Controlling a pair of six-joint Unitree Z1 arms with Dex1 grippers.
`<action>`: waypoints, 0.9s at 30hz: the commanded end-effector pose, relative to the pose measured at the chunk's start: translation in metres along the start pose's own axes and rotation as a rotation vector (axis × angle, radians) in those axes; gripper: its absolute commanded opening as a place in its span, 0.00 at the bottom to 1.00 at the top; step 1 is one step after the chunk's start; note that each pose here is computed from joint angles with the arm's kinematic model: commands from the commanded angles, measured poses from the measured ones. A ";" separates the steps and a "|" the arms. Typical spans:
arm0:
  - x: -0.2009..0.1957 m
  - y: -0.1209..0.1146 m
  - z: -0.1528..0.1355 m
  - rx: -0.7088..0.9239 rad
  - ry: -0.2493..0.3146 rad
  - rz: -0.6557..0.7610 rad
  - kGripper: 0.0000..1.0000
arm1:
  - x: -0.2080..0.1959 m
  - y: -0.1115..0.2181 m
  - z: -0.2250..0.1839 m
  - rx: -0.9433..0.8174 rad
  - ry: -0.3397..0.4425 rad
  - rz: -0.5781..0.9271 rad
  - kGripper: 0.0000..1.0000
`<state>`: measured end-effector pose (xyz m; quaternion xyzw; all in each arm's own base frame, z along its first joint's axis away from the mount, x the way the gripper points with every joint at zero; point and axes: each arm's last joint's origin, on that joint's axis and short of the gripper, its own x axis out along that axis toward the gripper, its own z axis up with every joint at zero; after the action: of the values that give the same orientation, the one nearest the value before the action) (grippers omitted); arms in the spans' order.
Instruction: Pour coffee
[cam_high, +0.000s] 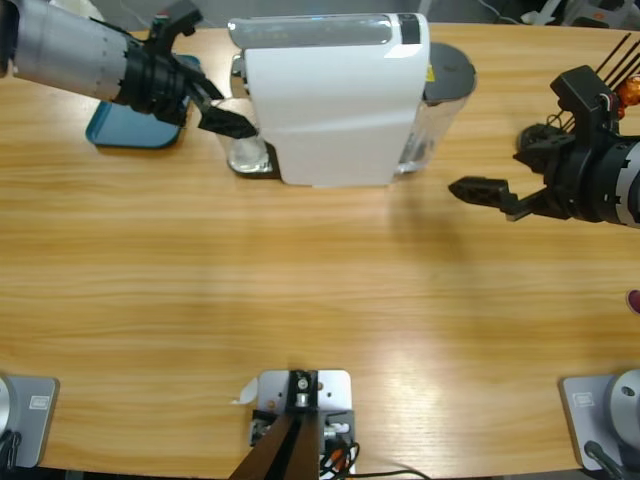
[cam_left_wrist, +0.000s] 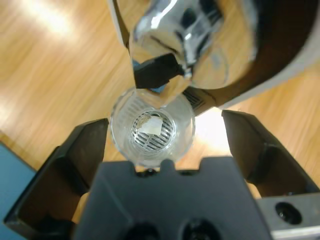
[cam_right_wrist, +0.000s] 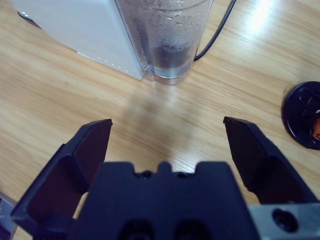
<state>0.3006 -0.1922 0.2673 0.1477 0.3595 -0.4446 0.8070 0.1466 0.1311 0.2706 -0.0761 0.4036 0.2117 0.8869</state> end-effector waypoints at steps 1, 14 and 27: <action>-0.027 -0.007 -0.020 -0.011 0.083 0.020 0.99 | 0.016 0.000 -0.009 -0.016 0.074 0.000 1.00; -0.146 -0.067 -0.082 -0.110 -0.040 0.102 0.88 | -0.013 -0.003 -0.007 -0.090 -0.025 0.056 0.99; -0.136 -0.062 -0.118 -0.253 -0.081 0.219 0.81 | -0.045 -0.005 0.032 -0.258 -0.075 -0.038 0.52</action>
<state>0.1559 -0.0837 0.3174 0.0795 0.3381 -0.3338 0.8763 0.1298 0.1147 0.3043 -0.1571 0.3395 0.2630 0.8893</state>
